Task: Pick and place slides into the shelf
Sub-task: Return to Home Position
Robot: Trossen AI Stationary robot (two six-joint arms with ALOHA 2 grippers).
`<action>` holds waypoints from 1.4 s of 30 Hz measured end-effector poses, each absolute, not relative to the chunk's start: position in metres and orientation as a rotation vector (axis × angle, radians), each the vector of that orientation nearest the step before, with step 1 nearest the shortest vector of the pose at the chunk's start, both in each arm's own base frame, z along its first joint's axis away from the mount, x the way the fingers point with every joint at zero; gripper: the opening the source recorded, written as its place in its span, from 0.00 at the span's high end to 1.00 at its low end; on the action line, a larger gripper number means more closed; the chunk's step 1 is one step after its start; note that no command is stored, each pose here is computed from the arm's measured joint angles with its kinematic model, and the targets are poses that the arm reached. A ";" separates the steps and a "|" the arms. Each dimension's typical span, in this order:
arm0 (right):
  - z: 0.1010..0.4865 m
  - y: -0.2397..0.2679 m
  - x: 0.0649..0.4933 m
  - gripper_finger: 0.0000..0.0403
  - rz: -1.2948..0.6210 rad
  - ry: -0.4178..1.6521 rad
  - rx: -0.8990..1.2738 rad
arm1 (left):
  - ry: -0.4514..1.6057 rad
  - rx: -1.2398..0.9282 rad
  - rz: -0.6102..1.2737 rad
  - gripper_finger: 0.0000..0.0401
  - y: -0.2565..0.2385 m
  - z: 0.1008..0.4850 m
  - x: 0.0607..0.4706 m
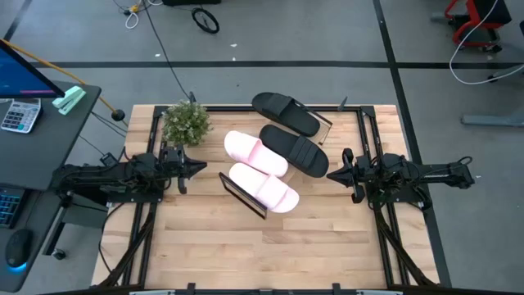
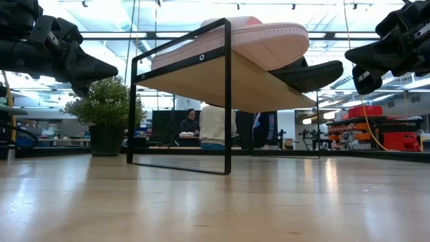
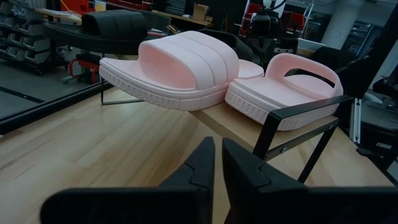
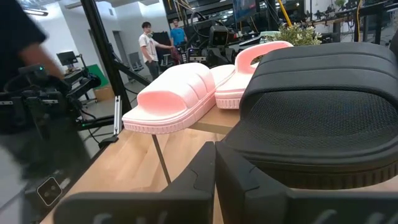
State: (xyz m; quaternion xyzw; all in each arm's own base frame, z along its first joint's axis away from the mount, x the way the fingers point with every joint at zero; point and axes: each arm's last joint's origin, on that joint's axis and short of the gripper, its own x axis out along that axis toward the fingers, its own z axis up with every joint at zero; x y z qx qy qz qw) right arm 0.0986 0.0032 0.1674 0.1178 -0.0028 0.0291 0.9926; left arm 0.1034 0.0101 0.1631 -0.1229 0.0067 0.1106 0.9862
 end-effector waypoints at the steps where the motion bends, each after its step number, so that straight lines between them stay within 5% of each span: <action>1: 0.167 0.003 0.099 0.97 0.058 -0.006 0.236 | 0.014 -0.247 0.222 0.91 0.010 0.163 0.103; 42: 0.167 0.003 0.099 0.97 0.058 -0.005 0.236 | 0.013 -0.247 0.222 0.92 0.010 0.163 0.103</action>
